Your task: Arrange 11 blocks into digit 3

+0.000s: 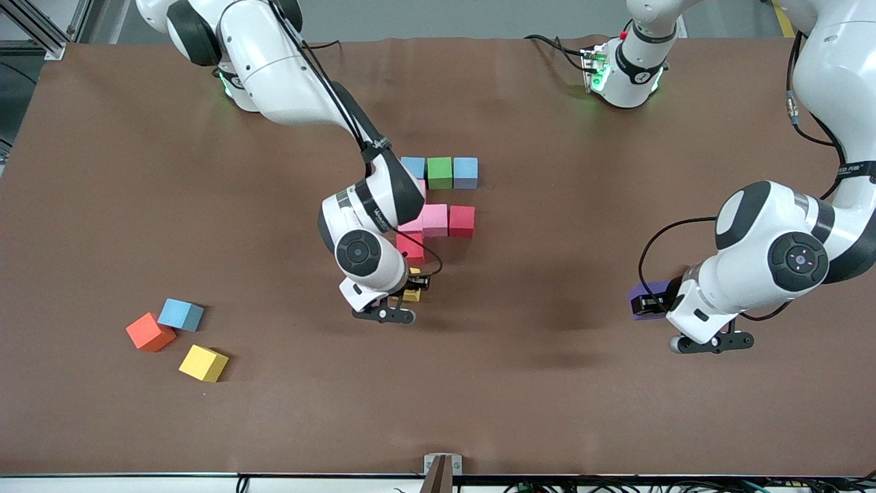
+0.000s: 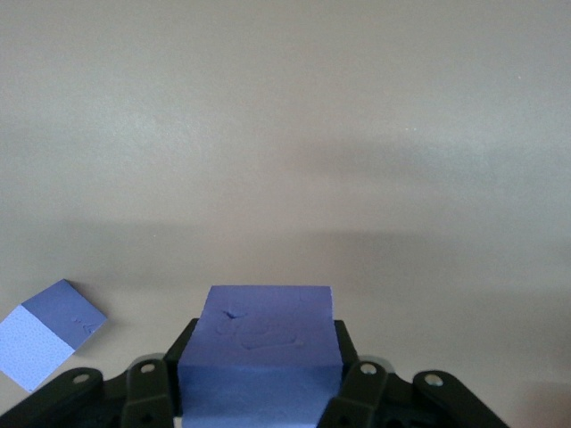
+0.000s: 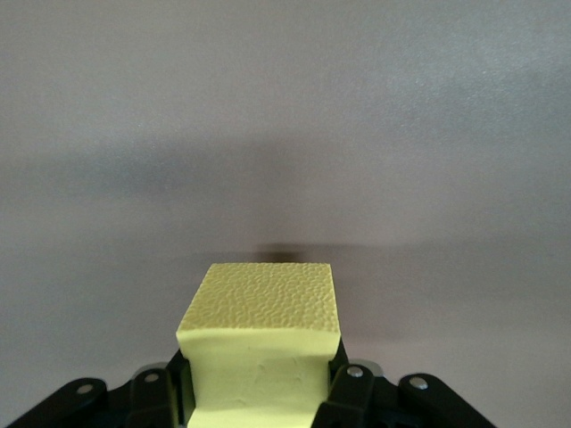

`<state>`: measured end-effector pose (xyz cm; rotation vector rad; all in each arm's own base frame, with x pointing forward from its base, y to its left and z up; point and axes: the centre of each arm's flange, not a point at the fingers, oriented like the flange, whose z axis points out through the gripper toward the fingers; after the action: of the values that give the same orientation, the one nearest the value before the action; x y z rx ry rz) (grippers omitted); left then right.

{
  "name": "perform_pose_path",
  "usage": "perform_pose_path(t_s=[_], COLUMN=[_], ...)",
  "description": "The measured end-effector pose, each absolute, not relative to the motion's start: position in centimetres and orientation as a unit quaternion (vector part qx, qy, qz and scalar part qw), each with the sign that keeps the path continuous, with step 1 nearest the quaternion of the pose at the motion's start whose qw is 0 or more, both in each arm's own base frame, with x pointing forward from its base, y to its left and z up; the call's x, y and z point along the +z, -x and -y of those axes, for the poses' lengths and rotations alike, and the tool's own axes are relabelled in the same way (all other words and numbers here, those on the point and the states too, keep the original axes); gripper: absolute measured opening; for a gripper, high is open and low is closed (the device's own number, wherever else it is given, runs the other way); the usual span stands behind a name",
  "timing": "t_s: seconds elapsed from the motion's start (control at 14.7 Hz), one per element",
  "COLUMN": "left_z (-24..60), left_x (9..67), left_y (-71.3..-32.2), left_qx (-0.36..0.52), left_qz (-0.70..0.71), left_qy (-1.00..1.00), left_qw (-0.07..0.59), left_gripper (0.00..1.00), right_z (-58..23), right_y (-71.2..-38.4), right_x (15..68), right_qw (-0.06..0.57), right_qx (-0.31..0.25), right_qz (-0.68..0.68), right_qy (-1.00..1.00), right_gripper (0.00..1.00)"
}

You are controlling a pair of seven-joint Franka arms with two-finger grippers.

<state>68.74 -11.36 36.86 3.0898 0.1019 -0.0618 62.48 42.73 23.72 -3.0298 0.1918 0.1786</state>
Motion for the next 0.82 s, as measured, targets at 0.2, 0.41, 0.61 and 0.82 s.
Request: perform_pose_path(t_s=[0.2, 0.41, 0.61, 0.82], left_z=[11.8, 12.2, 12.7, 13.4], left_x=[37.1, 37.2, 37.1, 37.0], left_y=[-68.6, -68.5, -68.3, -68.1], left_qx=[-0.022, -0.023, -0.024, -0.027], left_qz=[-0.029, -0.026, -0.022, -0.017], left_qy=[-0.999, -0.999, -0.999, -0.999], left_qw=[0.026, 0.026, 0.025, 0.024], left_gripper=[0.59, 0.59, 0.59, 0.59], right_z=[-43.3, -43.5, -43.4, -43.4], right_y=[-62.2, -61.9, -61.8, -61.7], right_x=[23.3, 23.0, 22.9, 22.7], right_qw=[0.048, 0.045, 0.042, 0.041], right_qx=[0.060, 0.066, 0.071, 0.074], right_qz=[-0.059, -0.045, -0.035, -0.033], right_qy=[0.995, 0.996, 0.996, 0.996], right_gripper=[0.55, 0.55, 0.55, 0.55])
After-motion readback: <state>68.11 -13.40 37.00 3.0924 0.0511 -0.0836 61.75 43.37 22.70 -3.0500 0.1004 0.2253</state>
